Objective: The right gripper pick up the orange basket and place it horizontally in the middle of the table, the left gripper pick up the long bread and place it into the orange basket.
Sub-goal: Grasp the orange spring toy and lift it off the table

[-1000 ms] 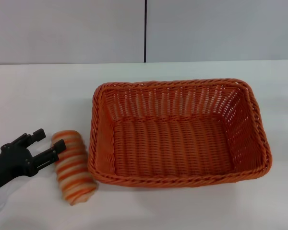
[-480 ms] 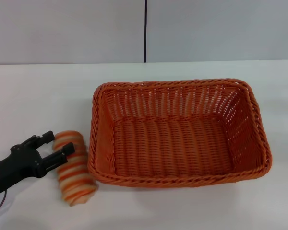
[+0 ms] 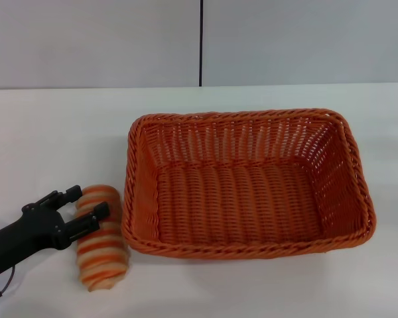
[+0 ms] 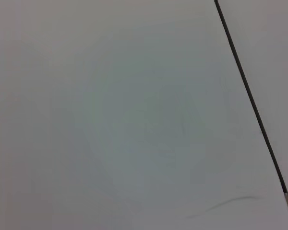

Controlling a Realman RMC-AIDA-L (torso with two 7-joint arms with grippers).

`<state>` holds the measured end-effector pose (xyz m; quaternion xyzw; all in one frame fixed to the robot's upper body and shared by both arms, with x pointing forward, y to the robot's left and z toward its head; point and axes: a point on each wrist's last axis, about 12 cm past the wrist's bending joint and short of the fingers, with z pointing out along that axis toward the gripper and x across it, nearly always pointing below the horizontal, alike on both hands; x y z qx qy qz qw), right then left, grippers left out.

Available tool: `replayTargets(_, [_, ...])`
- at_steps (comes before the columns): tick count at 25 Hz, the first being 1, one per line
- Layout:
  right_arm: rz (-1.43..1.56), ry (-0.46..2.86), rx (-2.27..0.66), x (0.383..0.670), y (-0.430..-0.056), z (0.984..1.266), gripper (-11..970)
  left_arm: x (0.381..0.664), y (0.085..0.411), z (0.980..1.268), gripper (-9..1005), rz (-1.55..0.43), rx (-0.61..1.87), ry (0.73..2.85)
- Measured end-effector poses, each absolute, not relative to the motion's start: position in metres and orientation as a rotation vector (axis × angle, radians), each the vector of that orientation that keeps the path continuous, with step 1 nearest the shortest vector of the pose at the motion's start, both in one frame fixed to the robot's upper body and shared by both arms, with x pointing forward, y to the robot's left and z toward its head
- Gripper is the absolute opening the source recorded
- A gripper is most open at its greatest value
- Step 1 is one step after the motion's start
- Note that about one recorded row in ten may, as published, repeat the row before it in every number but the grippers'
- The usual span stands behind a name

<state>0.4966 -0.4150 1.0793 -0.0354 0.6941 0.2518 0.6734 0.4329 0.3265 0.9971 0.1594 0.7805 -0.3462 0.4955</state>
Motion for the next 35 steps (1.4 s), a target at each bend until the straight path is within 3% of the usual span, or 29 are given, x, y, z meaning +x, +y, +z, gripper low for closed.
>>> replayTargets(16, [0.56,1.572,-0.07,0.4975,-0.4129,1.0756,565,0.4347,0.3223,0.9977,769,-0.86,0.416,1.889])
replayTargets(29, [0.56,1.572,-0.07,0.4983,-0.4126,1.0756,564,0.4362,0.3183,0.9975,512,-0.876,0.458,1.895])
replayTargets(30, [0.559,1.572,-0.07,0.4988,-0.4125,1.0756,564,0.4364,0.3181,0.9975,432,-0.877,0.461,1.896])
replayTargets(35, [0.56,1.572,-0.07,0.4993,-0.4115,1.075,565,0.4369,0.3179,0.9974,383,-0.875,0.465,1.897])
